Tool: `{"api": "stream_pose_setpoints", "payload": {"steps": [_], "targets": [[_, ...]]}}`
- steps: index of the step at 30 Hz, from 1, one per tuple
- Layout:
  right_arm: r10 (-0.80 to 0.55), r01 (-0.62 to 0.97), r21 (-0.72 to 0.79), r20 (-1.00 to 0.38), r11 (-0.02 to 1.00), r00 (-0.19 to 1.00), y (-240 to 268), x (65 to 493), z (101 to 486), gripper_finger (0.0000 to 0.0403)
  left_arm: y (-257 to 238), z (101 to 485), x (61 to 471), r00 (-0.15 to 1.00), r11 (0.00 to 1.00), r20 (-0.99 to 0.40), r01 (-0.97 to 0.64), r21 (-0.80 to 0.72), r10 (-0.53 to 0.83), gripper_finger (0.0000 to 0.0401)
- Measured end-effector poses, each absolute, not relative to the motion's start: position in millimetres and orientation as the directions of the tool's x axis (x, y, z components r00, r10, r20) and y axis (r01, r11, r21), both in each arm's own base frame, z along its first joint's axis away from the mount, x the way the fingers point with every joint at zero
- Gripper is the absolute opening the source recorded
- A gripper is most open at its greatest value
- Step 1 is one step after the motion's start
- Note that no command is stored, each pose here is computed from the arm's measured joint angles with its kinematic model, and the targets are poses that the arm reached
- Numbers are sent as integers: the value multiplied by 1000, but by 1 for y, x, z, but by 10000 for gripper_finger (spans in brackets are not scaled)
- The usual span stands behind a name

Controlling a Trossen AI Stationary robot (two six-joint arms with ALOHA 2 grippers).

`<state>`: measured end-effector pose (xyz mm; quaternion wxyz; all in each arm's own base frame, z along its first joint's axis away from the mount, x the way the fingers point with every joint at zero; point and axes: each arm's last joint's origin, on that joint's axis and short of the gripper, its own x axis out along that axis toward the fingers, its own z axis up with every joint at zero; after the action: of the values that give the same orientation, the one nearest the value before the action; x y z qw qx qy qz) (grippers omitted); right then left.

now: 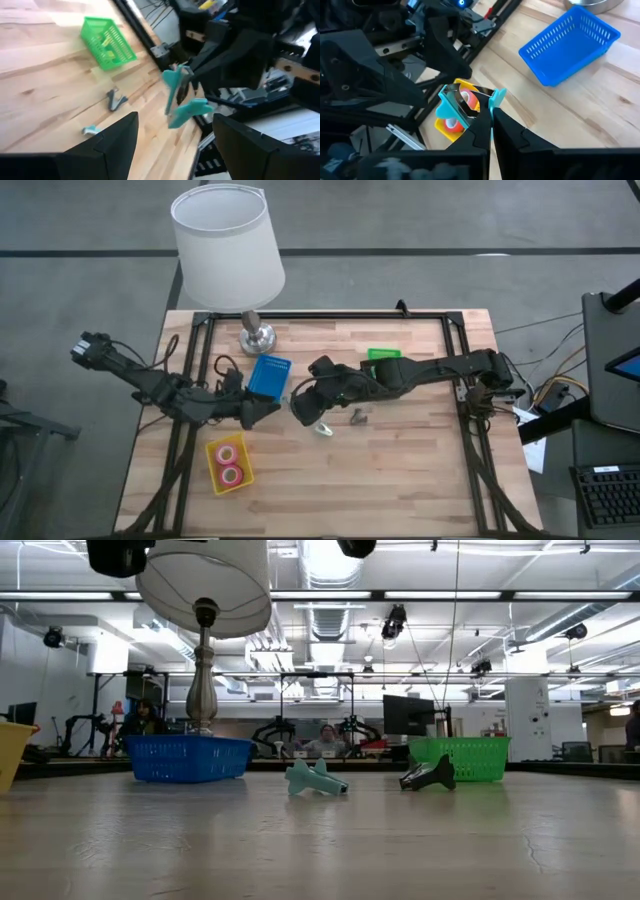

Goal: Pick and place Stapler, Stapler remover, tape
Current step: Put the right light blue staple remover into the blue bin

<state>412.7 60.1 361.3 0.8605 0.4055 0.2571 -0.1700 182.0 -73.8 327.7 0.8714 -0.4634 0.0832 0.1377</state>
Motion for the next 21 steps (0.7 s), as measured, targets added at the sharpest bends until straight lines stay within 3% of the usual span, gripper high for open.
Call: {"api": "stream_pose_setpoints", "payload": {"steps": [21], "targets": [[-105, 475, 667, -515, 574, 851, 58, 418, 365, 8, -78, 321, 205, 949, 580, -251, -315, -751, 190, 246]]}}
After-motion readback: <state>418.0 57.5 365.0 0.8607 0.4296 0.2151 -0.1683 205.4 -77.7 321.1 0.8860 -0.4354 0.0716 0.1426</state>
